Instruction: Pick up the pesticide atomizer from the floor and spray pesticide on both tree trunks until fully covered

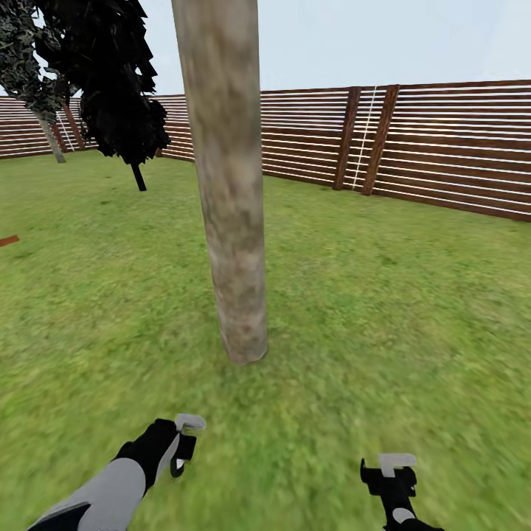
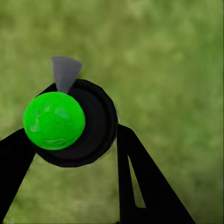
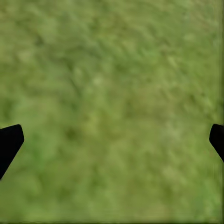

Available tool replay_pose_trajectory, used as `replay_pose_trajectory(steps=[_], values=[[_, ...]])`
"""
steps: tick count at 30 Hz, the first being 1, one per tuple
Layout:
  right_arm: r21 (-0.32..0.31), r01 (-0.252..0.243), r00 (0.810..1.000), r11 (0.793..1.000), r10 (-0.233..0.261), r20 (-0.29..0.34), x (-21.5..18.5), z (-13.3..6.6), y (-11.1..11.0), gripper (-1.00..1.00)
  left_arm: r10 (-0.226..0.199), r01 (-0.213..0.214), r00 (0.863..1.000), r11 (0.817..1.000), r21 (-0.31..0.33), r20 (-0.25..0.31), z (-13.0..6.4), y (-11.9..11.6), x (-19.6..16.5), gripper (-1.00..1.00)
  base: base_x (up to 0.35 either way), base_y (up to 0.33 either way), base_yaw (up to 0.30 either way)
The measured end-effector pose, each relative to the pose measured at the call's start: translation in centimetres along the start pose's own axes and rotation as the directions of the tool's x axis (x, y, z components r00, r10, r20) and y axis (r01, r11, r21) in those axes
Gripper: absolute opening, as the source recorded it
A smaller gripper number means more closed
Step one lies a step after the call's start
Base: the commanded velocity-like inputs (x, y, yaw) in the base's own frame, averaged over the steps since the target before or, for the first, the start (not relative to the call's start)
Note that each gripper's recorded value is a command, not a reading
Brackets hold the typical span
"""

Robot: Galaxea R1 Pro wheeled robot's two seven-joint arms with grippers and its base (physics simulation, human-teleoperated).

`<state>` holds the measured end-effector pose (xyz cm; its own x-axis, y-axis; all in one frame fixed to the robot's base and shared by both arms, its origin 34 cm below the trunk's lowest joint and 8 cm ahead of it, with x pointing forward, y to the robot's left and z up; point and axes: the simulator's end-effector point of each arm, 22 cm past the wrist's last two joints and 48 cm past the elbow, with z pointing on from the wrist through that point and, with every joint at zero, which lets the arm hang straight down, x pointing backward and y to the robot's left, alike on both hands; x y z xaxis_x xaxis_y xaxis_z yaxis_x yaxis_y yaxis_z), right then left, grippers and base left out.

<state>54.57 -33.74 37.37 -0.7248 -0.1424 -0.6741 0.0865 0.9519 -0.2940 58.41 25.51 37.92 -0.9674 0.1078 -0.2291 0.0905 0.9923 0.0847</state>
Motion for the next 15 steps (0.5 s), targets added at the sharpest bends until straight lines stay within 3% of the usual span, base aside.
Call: replay_pose_trajectory(steps=[2, 7, 10, 15], values=[[0.003, 0.003, 1.0, 1.0, -0.003, -0.008, 0.6, -0.2, -0.2, 1.0, -0.021, 0.021, 0.999, 1.0, -0.021, 0.032, -1.0, 1.0, -2.2, -1.0, 0.291, -0.097, 0.0], [0.007, -0.005, 1.0, 1.0, 0.005, -0.014, 0.9, -0.3, -0.3, 1.0, -0.021, 0.022, 0.999, 1.0, -0.011, 0.05, -1.4, 0.0, -3.2, -1.0, 0.155, -0.218, -0.021], [0.026, -0.042, 0.999, 0.999, 0.043, -0.033, 1.6, -0.5, -0.6, 1.0, -0.028, 0.03, 0.997, 0.999, -0.028, 0.078, -1.9, 0.9, -4.2, -1.0, 0.089, -0.259, -0.236], [0.029, -0.051, 0.998, 0.998, 0.052, -0.038, 1.9, -0.6, -0.5, 1.0, -0.034, 0.037, 0.995, 0.999, -0.035, 0.09, -2.1, 1.3, -4.7, -1.0, 0.275, -0.141, -0.203]])
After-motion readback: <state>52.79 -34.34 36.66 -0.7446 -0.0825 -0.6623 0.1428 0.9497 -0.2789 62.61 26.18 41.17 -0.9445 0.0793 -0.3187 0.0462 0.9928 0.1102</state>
